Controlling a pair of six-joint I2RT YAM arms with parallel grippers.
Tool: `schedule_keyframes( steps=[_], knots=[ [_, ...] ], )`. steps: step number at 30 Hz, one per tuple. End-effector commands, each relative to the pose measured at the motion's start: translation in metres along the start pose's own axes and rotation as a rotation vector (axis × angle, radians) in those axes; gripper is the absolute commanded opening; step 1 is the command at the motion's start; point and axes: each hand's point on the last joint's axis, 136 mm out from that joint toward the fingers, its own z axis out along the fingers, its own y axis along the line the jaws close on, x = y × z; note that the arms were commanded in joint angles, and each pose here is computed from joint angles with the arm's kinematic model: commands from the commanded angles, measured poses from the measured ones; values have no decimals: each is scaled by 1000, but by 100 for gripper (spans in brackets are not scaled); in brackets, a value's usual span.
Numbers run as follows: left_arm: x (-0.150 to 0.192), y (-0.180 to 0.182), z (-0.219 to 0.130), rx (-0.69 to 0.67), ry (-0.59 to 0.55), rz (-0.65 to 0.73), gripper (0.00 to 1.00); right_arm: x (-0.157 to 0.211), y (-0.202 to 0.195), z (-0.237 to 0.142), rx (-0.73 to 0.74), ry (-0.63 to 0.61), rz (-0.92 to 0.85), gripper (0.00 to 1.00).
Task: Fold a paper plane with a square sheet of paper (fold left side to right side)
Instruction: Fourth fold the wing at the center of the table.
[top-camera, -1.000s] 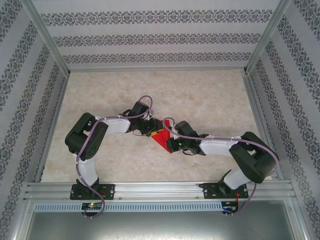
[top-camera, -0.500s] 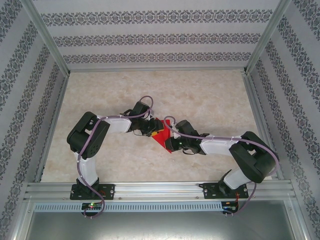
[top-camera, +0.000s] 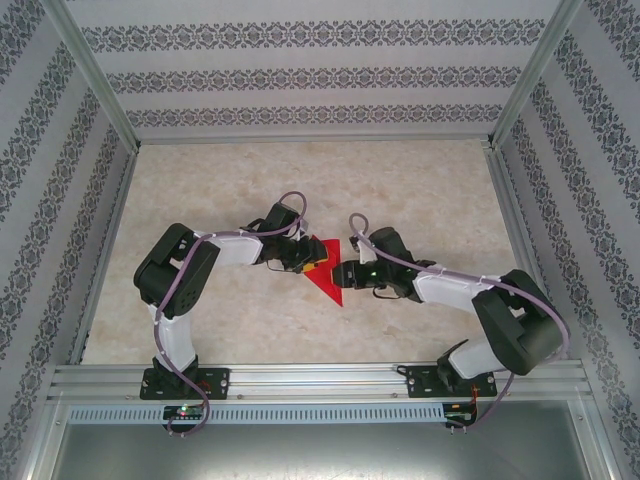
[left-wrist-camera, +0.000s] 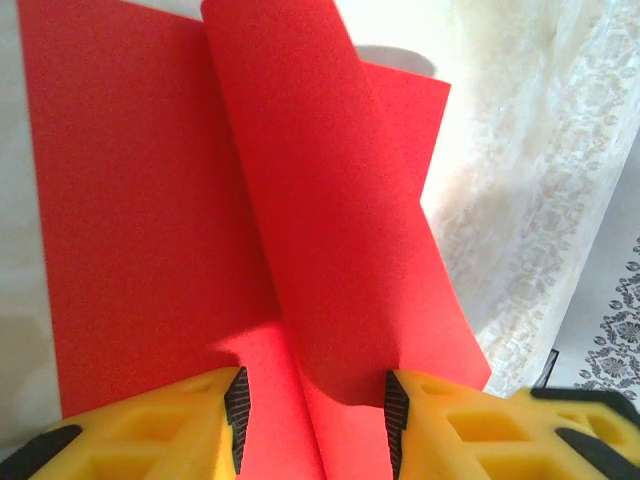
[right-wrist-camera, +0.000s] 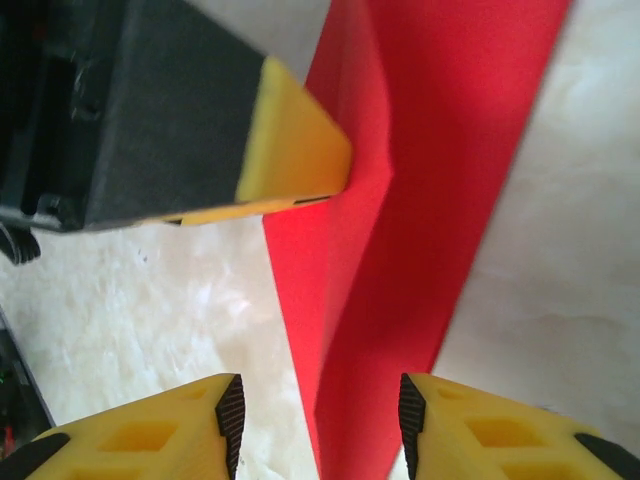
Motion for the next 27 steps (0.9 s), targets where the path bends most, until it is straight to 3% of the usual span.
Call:
schedule_keyframes(
  steps=[1, 5, 12, 16, 21, 27],
  knots=[
    [7, 14, 7, -58, 15, -30, 44, -18, 6, -1, -67, -7, 54, 45],
    [8, 15, 7, -61, 18, -32, 44, -30, 14, 5, -149, -10, 88, 42],
    [8, 15, 7, -60, 17, -32, 44, -35, 10, 22, -163, 20, 135, 35],
    [7, 14, 7, -57, 17, -30, 44, -34, 6, 28, -156, 35, 146, 24],
    [8, 14, 6, -59, 18, -29, 44, -27, -9, 31, -87, 56, 142, 8],
    [8, 14, 7, -60, 20, -27, 44, -22, -30, 35, 18, 77, 133, 4]
  ],
)
